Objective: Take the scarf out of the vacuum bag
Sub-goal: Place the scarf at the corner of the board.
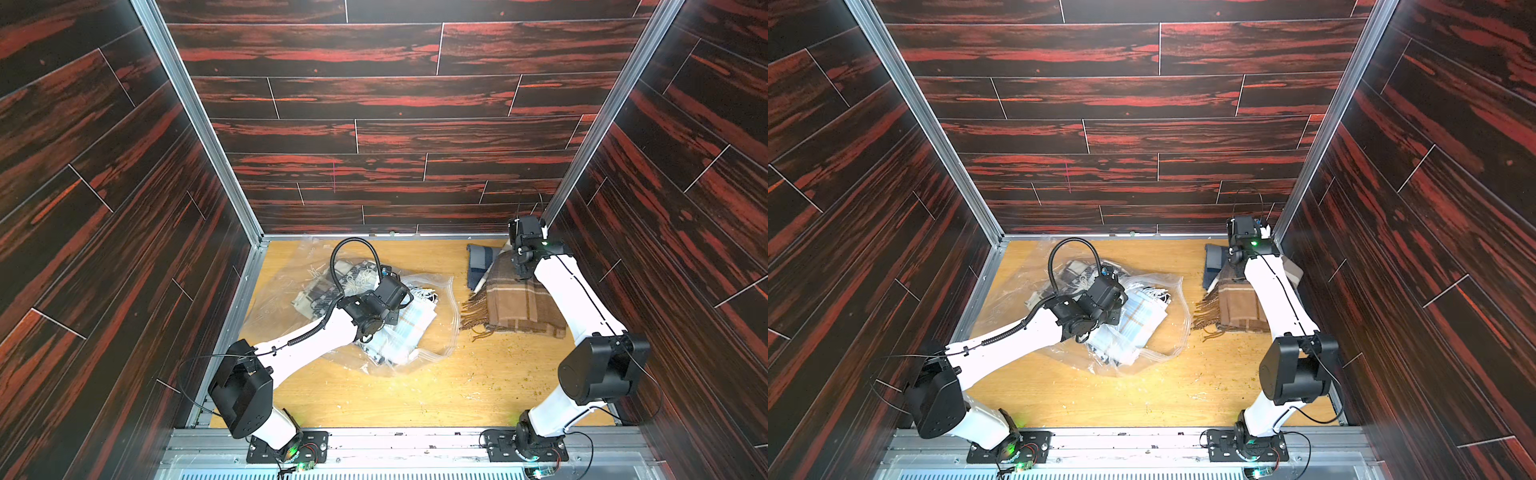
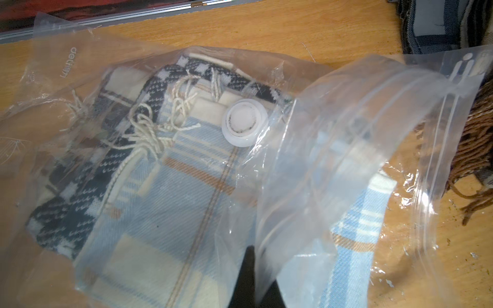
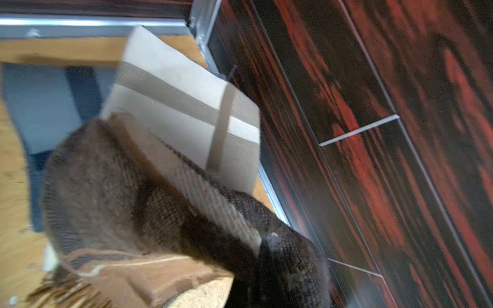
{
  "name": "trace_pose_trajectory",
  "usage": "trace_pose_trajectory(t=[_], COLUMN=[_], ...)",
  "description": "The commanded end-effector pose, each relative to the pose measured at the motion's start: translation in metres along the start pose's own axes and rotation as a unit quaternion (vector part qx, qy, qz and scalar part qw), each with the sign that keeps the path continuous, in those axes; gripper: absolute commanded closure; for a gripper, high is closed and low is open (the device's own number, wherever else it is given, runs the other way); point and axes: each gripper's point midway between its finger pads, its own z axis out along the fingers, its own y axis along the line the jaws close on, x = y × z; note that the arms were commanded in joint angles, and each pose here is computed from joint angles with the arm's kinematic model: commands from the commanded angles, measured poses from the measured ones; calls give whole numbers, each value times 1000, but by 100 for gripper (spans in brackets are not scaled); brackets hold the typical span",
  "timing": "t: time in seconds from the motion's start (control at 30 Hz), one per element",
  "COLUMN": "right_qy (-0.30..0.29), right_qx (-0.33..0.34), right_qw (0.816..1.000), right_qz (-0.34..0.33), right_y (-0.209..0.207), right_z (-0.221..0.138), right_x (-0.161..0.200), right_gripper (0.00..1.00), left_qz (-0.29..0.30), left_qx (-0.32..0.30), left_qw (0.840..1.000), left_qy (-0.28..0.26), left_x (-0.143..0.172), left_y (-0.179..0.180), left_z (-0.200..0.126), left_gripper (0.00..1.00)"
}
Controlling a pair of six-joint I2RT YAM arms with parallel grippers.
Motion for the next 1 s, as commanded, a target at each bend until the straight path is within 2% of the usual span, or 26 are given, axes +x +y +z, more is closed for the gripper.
trace_pose_trajectory(t=[0.0,0.2,0.33,0.47,0.67,0.97], right_qy=[-41,-77,-55,-30,-24,-36], right_qx=[-36,-108,-112,-131,-125,-125], right_qw=[998,985,982,972,965,958], right_qz=[28,114,143,195,227,254], right_y=[6,-1,-9,-20,-34,-42], right_z=[-11,-16,10,41,71,85], right_x=[-25,-42,-44,-39,-46,-77], right_gripper=[100,100,100,100,100,100], left_qz=[2,1,4,5,7,10], left_qx=[-8,-8,-10,-12,-14,-16], left_qw=[1000,1000,1000,1000,1000,1000], left_qy=[-2,3,4,7,10,16], left_x=[-5,-4,-6,-7,-10,-14], left_y=[8,7,7,7,5,2], left_z=[-4,1,2,5,8,10], left_gripper=[100,100,100,100,100,100])
